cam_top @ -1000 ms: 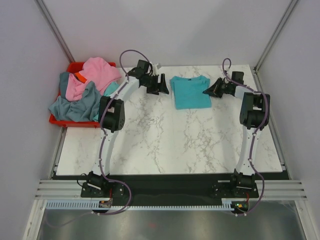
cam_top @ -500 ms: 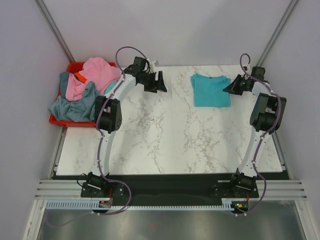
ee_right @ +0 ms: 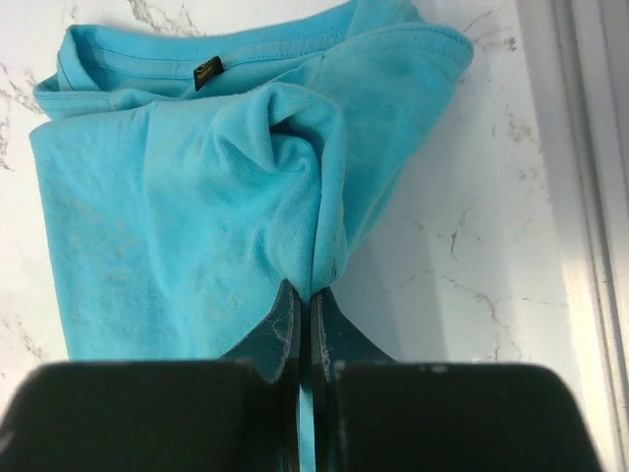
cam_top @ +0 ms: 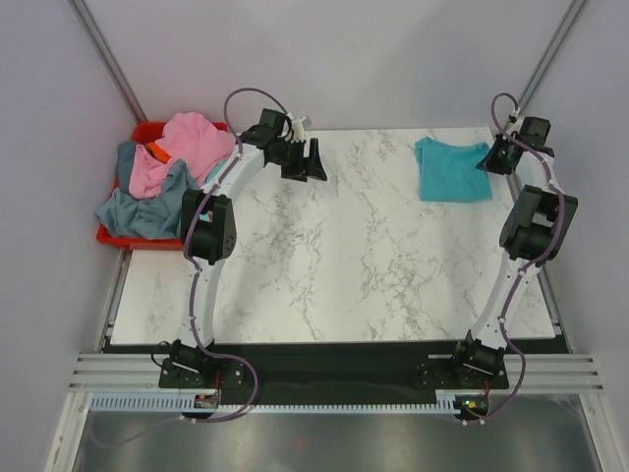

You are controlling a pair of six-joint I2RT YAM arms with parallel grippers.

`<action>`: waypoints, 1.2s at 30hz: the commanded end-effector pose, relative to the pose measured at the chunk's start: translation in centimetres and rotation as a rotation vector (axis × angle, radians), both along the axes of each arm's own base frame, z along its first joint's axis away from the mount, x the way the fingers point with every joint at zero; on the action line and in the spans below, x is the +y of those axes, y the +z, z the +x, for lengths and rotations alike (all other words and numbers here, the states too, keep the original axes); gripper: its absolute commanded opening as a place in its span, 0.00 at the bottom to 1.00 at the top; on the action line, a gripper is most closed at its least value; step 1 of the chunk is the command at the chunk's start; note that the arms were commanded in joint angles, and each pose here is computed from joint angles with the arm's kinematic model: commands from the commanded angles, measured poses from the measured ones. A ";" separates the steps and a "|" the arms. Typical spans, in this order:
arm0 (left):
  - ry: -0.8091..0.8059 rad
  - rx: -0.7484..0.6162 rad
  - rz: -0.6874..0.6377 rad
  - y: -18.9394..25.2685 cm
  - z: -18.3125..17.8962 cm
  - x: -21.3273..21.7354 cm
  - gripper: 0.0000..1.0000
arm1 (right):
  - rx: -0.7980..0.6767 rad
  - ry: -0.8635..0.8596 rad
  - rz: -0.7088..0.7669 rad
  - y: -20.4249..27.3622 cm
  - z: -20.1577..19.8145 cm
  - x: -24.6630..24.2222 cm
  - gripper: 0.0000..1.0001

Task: Fold and stack the t-shirts
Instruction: Neatly place the folded tshirt to the corner

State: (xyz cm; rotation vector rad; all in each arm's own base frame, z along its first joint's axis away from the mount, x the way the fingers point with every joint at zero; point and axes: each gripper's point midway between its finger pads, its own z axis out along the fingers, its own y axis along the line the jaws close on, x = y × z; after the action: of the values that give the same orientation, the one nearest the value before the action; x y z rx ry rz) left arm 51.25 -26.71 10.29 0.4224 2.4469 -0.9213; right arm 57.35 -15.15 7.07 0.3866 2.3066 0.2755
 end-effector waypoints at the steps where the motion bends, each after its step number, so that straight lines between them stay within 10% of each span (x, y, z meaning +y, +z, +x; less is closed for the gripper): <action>1: -0.035 -0.089 -0.014 3.8 -0.2 0.3 0.84 | -0.056 -0.031 -0.132 3.0 1.2 -2.1 0.00; 36: -0.102 -0.147 0.114 3.7 -2.9 -1.5 0.85 | -0.039 -0.256 -0.464 -0.2 4.1 -12.4 0.00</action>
State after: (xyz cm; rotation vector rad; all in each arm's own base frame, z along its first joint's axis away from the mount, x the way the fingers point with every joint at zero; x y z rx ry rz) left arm 48.51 -28.27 10.45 0.5704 2.4557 -0.8172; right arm 60.19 -25.44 4.67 0.4134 2.2593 -0.3020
